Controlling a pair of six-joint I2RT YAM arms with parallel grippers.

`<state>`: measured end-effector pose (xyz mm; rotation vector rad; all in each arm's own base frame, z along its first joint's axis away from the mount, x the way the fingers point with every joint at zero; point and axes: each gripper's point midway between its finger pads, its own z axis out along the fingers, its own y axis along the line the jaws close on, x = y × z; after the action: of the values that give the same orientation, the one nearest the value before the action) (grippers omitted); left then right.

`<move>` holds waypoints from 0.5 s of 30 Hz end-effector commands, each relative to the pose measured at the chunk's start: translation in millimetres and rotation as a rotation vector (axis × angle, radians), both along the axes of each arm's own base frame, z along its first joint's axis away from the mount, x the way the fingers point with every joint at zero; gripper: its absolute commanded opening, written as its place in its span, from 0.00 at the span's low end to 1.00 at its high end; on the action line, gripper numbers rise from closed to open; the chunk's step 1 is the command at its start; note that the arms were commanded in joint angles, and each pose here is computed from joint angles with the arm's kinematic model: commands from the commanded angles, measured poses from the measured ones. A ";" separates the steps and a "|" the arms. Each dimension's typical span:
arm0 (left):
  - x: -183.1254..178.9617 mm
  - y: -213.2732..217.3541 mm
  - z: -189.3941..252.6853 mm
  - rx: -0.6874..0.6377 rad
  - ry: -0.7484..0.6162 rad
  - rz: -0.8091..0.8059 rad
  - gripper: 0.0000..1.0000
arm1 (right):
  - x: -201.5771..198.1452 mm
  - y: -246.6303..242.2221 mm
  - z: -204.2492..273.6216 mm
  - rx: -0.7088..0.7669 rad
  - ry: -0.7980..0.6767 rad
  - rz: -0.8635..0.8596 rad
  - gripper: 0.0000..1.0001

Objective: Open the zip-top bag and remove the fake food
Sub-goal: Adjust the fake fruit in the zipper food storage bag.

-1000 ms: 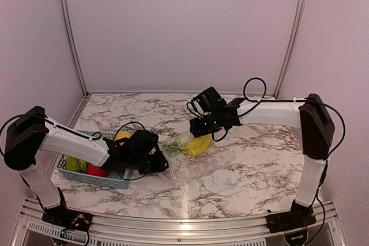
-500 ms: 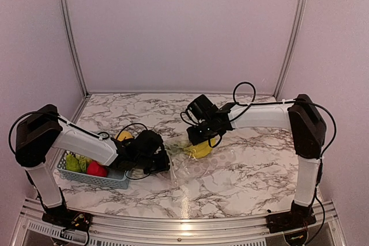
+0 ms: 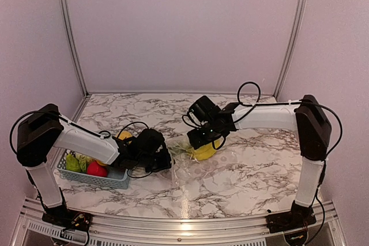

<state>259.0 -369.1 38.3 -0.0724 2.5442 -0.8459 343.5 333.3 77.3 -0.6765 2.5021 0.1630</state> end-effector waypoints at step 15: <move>4.7 -2.1 -1.4 0.027 -0.008 -0.013 0.26 | 42.7 -47.2 48.0 0.150 -0.041 -0.183 0.39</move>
<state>258.6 -368.6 37.8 -0.0596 2.5477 -0.8362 378.9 285.5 131.5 -0.4412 2.4569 0.2009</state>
